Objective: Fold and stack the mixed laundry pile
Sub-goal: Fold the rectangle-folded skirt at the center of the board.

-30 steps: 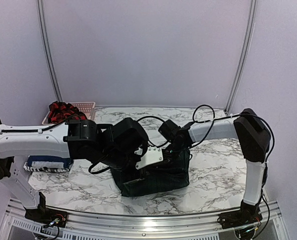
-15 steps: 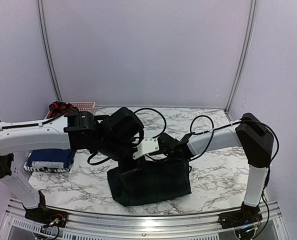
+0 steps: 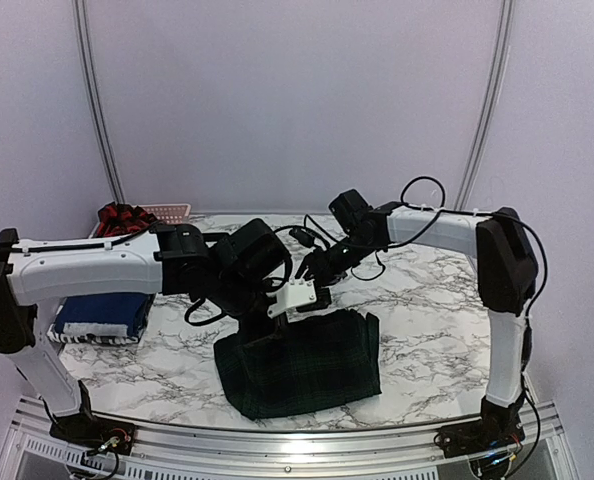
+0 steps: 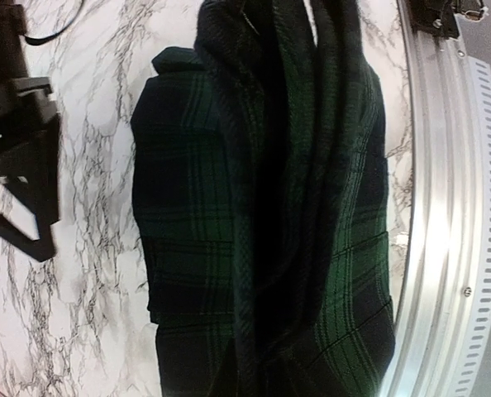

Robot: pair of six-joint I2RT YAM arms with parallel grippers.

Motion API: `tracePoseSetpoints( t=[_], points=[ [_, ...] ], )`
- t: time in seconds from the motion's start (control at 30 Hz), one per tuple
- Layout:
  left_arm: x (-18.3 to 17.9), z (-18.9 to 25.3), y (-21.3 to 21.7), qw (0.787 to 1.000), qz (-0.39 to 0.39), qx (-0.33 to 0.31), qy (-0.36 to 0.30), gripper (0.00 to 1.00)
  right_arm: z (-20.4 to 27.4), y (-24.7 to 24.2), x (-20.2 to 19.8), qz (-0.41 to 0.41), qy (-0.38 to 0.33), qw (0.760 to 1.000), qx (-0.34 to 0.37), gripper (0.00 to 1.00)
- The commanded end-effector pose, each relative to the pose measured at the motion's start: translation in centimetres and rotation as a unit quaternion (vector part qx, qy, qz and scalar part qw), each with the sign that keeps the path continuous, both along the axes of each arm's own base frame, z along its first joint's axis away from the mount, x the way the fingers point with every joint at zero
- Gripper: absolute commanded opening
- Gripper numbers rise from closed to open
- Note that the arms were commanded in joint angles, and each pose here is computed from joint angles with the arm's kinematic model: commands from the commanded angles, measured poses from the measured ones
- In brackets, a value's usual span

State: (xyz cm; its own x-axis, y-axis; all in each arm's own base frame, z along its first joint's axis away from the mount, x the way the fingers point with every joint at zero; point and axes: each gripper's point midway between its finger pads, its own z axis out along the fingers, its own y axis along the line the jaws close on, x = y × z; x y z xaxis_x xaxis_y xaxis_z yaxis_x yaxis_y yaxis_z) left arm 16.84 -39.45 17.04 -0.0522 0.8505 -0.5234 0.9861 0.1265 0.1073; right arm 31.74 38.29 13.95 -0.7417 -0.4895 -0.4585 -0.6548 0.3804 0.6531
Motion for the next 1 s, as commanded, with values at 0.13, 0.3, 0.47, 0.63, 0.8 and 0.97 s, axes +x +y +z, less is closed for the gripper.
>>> tracePoseSetpoints(
  t=[0.13,0.3,0.47,0.63,0.8,0.97],
  points=[
    [6.0,-1.8,0.5,0.998,0.04,0.027,-0.025,0.0,-10.1,-0.7,-2.1,0.012,0.093,0.993,-0.069,0.47],
    [9.6,-4.0,0.6,0.995,0.074,0.056,-0.047,0.0,-10.1,-0.1,-3.7,0.041,0.114,0.992,-0.042,0.43],
    [11.1,-5.6,-0.2,0.994,0.067,0.06,-0.059,0.0,-9.5,0.1,-4.0,0.05,0.121,0.991,-0.03,0.42],
    [11.3,-7.6,-0.5,0.995,0.056,0.062,-0.049,0.03,-7.9,0.2,-2.7,0.04,0.1,0.994,-0.029,0.43],
    [10.1,-8.9,-1.2,0.998,0.025,0.052,-0.026,0.04,-4.0,-1.9,3.5,-0.043,0.043,0.997,-0.044,0.49],
    [10.2,-8.3,-1.5,0.999,0.002,0.041,-0.025,0.05,1.0,-5.8,7.9,-0.124,0.012,0.992,-0.012,0.53]
  ],
)
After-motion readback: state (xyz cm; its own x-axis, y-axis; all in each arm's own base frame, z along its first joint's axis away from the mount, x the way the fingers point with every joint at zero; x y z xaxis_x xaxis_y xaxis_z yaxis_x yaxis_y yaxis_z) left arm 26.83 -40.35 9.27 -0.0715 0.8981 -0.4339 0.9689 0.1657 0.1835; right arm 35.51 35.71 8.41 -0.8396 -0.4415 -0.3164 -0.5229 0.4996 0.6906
